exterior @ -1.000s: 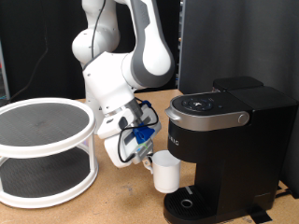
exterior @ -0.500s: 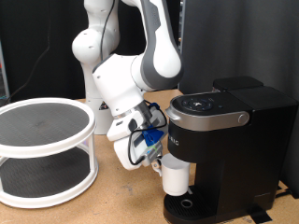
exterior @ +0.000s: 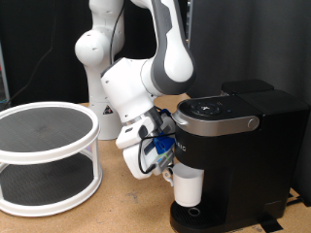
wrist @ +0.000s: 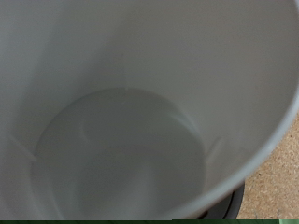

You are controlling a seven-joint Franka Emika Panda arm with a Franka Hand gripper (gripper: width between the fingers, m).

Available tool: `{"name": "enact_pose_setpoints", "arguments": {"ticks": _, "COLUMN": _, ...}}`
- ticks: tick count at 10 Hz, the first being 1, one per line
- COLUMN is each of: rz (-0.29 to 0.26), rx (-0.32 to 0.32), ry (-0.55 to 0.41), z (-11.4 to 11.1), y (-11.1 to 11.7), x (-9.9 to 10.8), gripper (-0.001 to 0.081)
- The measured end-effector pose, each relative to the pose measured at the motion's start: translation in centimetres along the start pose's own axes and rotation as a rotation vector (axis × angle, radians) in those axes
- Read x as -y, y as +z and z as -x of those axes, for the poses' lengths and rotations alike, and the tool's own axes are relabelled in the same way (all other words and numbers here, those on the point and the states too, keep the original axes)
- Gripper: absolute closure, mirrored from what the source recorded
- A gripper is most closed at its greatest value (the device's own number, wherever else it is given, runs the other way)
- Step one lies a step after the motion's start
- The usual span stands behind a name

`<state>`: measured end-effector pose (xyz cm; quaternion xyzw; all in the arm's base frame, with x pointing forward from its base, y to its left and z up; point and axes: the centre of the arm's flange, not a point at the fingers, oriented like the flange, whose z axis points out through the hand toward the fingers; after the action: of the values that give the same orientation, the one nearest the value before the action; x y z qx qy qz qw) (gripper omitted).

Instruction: Make a cup of coffee with the keurig machine

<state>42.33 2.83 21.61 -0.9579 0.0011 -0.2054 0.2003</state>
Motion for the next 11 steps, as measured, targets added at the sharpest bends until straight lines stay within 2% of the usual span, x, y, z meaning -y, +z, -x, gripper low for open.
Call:
{"name": "enact_pose_setpoints", "arguments": {"ticks": 9, "rz": 0.01, "rx": -0.001, "ry": -0.003, "z": -0.7, "y": 1.08, "x": -0.01, "gripper": 0.0734}}
{"name": "enact_pose_setpoints", "arguments": {"ticks": 10, "rz": 0.009, "rx": -0.001, "ry": -0.002, "z": -0.66, "y": 1.13, "x": 0.0, "gripper": 0.0653}}
{"name": "enact_pose_setpoints", "arguments": {"ticks": 11, "rz": 0.008, "rx": -0.001, "ry": 0.0, "z": -0.65, "y": 1.15, "x": 0.01, "gripper": 0.0517}}
